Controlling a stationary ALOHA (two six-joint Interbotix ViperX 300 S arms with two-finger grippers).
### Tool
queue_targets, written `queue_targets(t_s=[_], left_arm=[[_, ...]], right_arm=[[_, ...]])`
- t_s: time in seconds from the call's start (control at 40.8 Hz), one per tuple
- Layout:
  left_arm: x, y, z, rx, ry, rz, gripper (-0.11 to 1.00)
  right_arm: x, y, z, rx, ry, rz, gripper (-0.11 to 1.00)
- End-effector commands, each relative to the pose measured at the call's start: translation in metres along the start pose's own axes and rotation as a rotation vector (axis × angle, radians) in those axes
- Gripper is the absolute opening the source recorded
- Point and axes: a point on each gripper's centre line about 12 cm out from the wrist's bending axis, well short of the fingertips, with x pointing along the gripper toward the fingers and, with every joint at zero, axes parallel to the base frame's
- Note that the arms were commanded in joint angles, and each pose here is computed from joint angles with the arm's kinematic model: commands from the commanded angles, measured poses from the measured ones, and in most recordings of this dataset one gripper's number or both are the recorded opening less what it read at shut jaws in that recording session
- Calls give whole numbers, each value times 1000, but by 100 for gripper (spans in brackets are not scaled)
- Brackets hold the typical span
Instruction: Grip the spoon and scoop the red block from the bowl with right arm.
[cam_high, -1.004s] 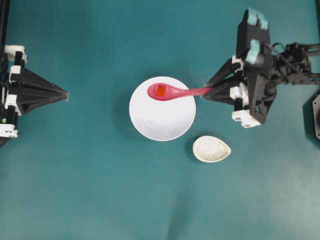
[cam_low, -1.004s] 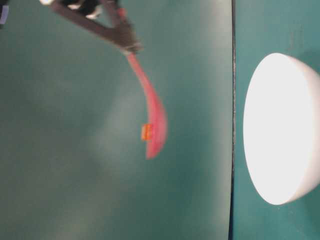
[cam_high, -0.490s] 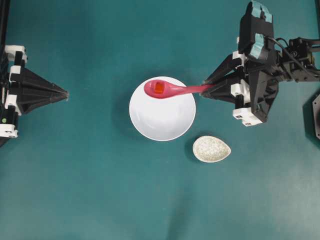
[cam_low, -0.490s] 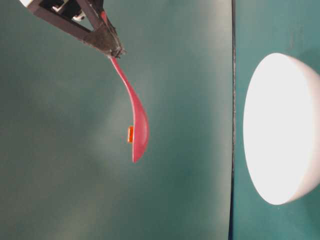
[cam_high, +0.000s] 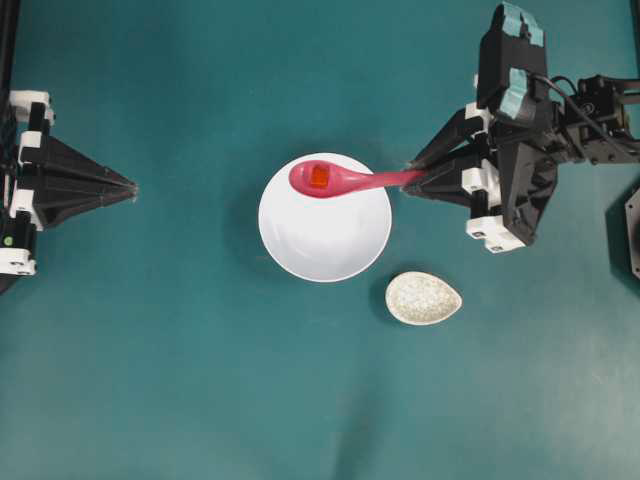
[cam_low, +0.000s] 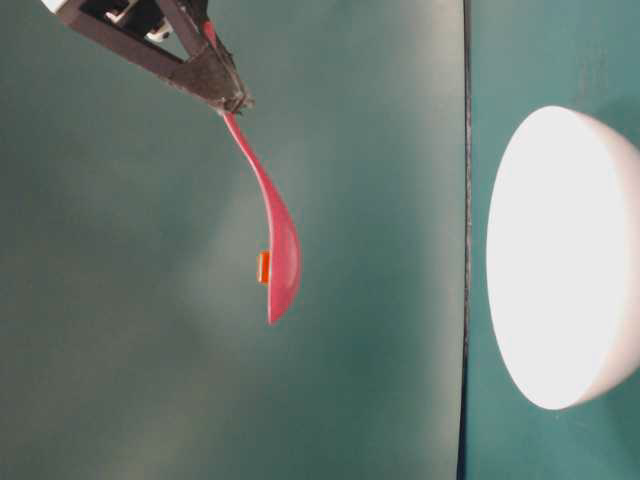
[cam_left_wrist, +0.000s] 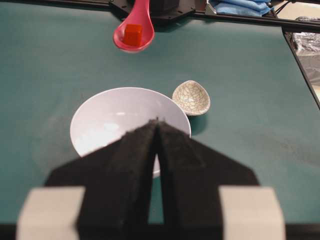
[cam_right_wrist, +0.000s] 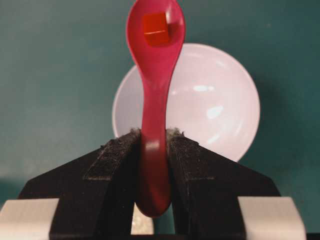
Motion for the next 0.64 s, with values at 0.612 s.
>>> queue_targets(t_s=[0.612], left_arm=[[2, -1, 11, 4, -31, -1, 0]], right_arm=[[-7, 4, 10, -6, -37, 10, 24]])
